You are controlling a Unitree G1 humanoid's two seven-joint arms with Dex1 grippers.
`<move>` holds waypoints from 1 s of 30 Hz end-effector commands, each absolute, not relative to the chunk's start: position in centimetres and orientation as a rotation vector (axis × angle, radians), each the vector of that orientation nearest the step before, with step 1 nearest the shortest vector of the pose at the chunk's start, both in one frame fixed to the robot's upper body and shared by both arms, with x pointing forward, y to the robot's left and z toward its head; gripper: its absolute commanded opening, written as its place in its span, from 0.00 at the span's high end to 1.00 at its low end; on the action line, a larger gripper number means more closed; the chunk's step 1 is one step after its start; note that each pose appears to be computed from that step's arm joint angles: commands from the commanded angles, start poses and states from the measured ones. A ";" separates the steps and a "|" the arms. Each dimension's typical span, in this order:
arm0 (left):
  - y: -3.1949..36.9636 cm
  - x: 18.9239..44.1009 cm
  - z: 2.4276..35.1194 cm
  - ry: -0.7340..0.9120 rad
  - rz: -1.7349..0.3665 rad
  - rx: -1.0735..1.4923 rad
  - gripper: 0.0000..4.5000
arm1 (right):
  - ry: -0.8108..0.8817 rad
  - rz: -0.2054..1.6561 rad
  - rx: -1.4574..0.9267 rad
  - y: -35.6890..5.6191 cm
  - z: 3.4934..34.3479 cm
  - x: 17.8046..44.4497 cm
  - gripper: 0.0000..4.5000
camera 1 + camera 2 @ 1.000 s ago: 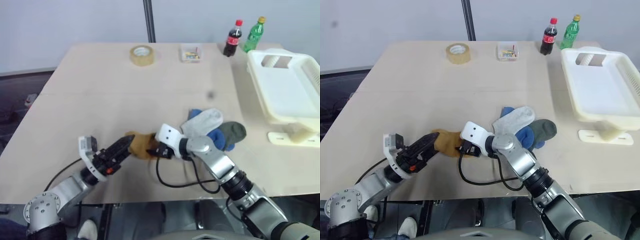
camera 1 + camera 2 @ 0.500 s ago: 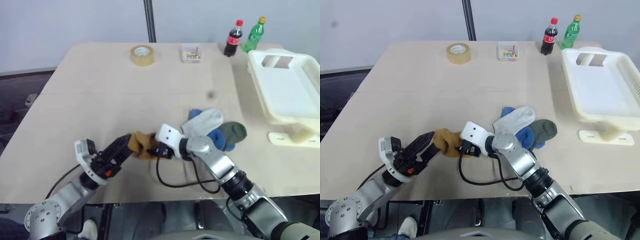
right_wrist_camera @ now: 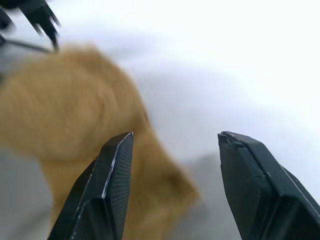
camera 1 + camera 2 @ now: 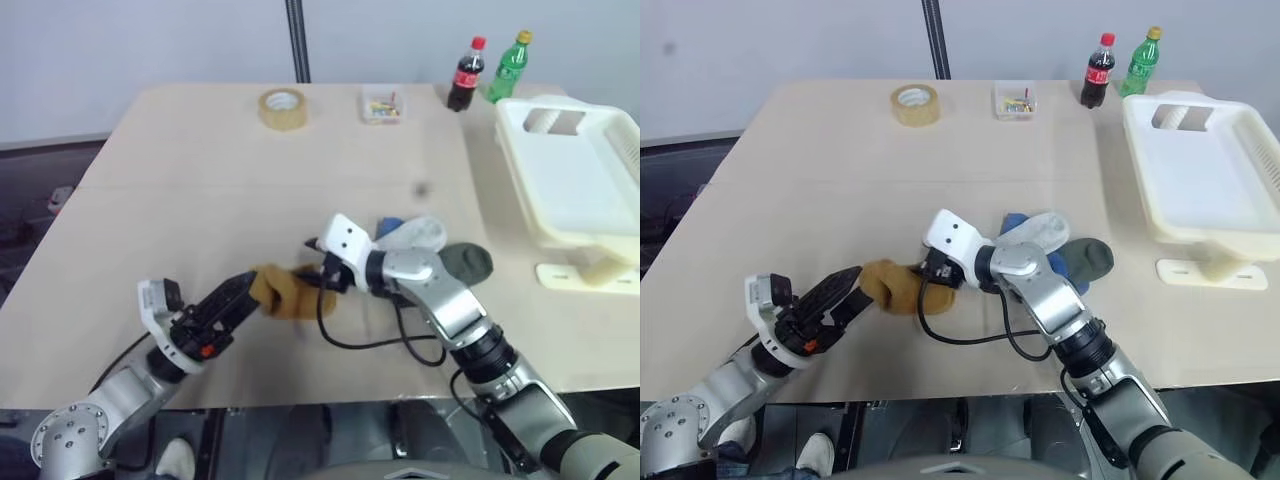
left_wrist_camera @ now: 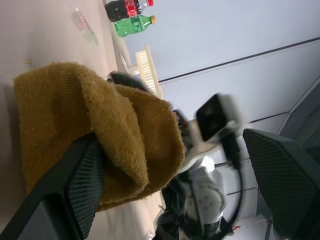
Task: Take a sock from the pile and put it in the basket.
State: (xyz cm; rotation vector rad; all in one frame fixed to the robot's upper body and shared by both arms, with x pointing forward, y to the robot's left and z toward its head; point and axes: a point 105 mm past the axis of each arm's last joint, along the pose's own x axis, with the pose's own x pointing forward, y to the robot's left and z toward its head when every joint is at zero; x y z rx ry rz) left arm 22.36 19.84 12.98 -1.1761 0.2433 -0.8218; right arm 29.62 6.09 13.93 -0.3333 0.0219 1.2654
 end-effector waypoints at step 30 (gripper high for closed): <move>15.9 24.7 12.9 0.374 -0.995 -0.979 0.01 | 0.005 1.181 -0.160 2.2 18.4 30.0 0.38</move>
